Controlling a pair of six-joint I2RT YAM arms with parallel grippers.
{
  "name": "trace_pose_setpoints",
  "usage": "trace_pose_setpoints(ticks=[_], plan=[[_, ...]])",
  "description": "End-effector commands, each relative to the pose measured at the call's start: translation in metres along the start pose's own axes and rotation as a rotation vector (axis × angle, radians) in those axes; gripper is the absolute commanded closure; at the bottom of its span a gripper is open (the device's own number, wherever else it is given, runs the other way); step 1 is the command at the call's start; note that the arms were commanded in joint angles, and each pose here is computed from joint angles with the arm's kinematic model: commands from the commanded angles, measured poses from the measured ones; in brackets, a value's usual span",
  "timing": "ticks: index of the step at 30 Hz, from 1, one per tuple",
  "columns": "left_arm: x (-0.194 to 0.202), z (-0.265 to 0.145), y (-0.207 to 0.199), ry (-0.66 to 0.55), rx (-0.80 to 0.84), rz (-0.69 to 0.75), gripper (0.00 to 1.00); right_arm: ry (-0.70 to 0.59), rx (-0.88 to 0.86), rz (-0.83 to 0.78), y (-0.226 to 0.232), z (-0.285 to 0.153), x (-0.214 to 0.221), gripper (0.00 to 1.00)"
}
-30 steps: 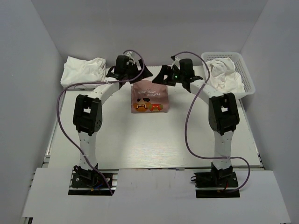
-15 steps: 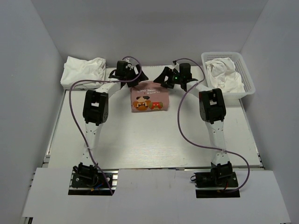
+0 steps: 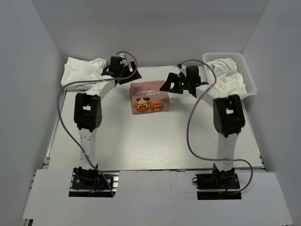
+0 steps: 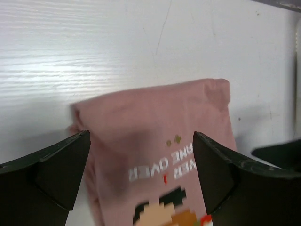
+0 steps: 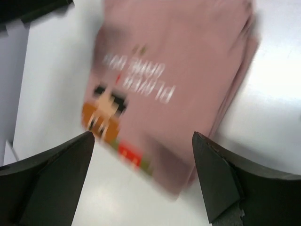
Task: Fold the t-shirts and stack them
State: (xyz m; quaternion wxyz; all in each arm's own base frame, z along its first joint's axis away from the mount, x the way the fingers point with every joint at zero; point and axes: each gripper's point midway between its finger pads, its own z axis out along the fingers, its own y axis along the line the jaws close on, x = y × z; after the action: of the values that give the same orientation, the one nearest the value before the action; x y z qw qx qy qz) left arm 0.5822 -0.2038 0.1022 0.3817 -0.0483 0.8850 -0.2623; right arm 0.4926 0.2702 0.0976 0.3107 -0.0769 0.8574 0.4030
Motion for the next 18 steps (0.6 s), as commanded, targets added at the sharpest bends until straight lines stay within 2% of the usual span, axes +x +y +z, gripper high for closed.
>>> trace_pose_setpoints(ticks=[1, 2, 3, 5, 6, 8, 9, 15, 18], plan=[[-0.05, -0.08, -0.022, -0.135, -0.074, 0.109, 0.0, -0.128, -0.006, -0.169, 0.044, -0.05, -0.004, 0.1], [-0.039, -0.088, -0.012, -0.106, -0.096, 0.097, 0.0, -0.148, -0.008, -0.176, 0.051, -0.06, -0.002, 0.1], [-0.03, -0.09, -0.009, -0.08, -0.108, 0.076, 0.0, -0.079, 0.037, -0.128, 0.03, -0.061, 0.038, 0.1], [-0.003, -0.095, 0.008, -0.013, -0.138, 0.045, 0.0, -0.111, 0.058, -0.138, 0.038, -0.08, 0.041, 0.1], [0.003, -0.096, 0.01, -0.006, -0.141, 0.043, 0.0, -0.071, 0.087, -0.108, 0.025, -0.082, 0.072, 0.1], [0.025, -0.093, 0.018, 0.027, -0.159, 0.042, 0.0, -0.122, 0.085, -0.127, 0.037, -0.098, 0.067, 0.1], [0.031, -0.094, 0.013, 0.036, -0.142, 0.057, 0.0, -0.088, 0.099, -0.111, 0.029, -0.1, 0.087, 0.1], [0.06, -0.079, 0.022, 0.099, -0.116, 0.03, 0.0, -0.066, 0.108, -0.086, 0.035, -0.127, 0.118, 0.1], [0.075, -0.064, 0.019, 0.134, -0.047, 0.034, 0.0, -0.075, 0.13, -0.079, 0.033, -0.14, 0.129, 0.1]])
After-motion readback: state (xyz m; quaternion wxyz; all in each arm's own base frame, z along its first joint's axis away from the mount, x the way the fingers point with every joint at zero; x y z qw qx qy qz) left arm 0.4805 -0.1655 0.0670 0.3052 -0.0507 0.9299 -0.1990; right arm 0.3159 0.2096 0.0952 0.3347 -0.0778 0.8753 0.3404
